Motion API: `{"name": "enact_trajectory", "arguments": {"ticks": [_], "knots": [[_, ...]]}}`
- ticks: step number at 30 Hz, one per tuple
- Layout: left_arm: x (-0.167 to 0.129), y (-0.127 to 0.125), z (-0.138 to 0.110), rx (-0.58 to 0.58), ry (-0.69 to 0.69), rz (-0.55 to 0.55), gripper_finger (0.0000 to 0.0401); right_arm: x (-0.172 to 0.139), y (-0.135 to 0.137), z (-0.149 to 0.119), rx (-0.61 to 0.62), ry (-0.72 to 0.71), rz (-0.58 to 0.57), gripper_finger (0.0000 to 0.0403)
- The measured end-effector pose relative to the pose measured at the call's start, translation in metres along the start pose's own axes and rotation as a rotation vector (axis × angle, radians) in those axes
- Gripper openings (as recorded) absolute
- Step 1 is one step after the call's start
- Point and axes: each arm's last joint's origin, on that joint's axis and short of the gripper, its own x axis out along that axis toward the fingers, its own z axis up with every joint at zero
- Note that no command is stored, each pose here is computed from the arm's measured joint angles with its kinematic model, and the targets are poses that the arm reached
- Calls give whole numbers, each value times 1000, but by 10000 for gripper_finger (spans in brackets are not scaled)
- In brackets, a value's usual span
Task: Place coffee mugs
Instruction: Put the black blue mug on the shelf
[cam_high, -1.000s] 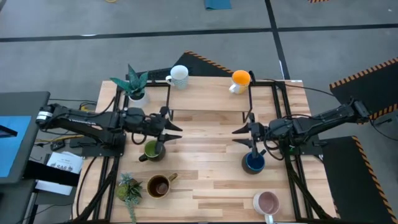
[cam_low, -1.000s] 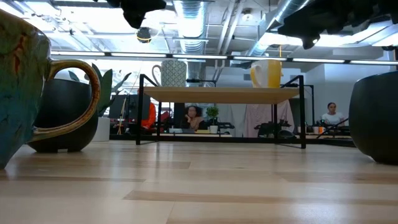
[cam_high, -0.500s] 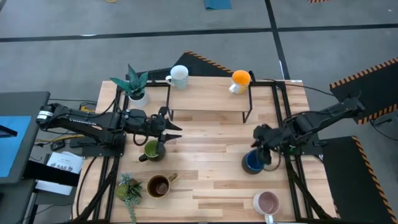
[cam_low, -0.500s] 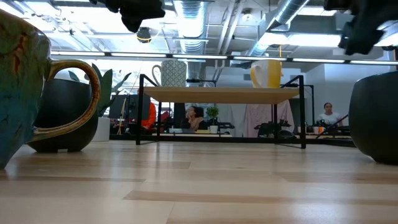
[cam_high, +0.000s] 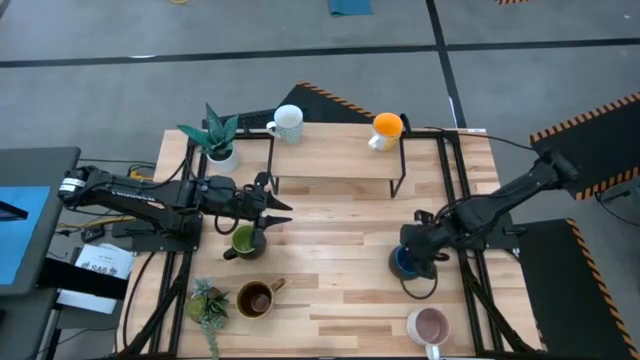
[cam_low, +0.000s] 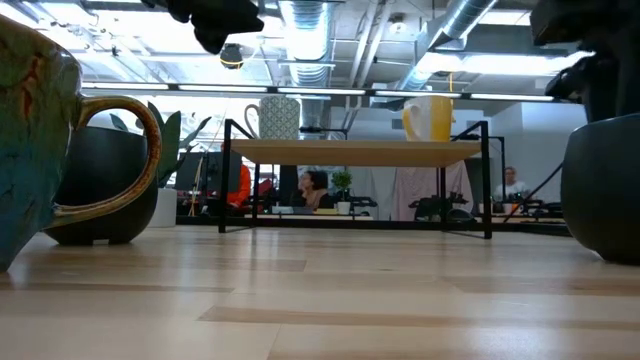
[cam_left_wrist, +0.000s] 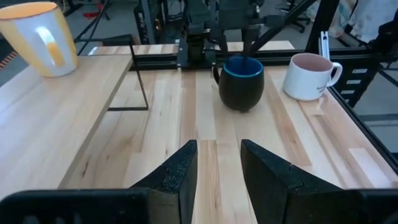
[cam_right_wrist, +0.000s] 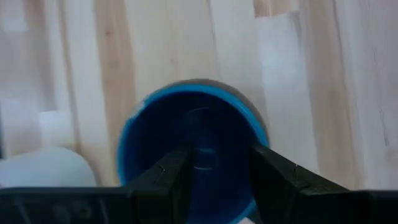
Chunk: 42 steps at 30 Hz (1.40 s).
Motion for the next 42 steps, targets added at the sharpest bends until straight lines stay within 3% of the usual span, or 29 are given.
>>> {"name": "enact_trajectory", "arguments": {"ticks": [5, 19, 34, 38, 42], "knots": [[0, 0, 0, 0, 4, 0, 110, 9, -5, 5, 4, 35, -54, 170], [0, 0, -1, 1, 7, 0, 110, -11, -1, 14, -59, 1, 17, 170], [0, 0, -3, 3, 28, 0, 110, 25, -4, 20, -192, 173, -107, 169], [0, 0, -3, 3, 27, 0, 110, 30, -3, 20, -178, 192, -117, 134], [0, 0, -2, 3, 26, 0, 110, 28, -3, 22, -167, 198, -110, 45]]}}
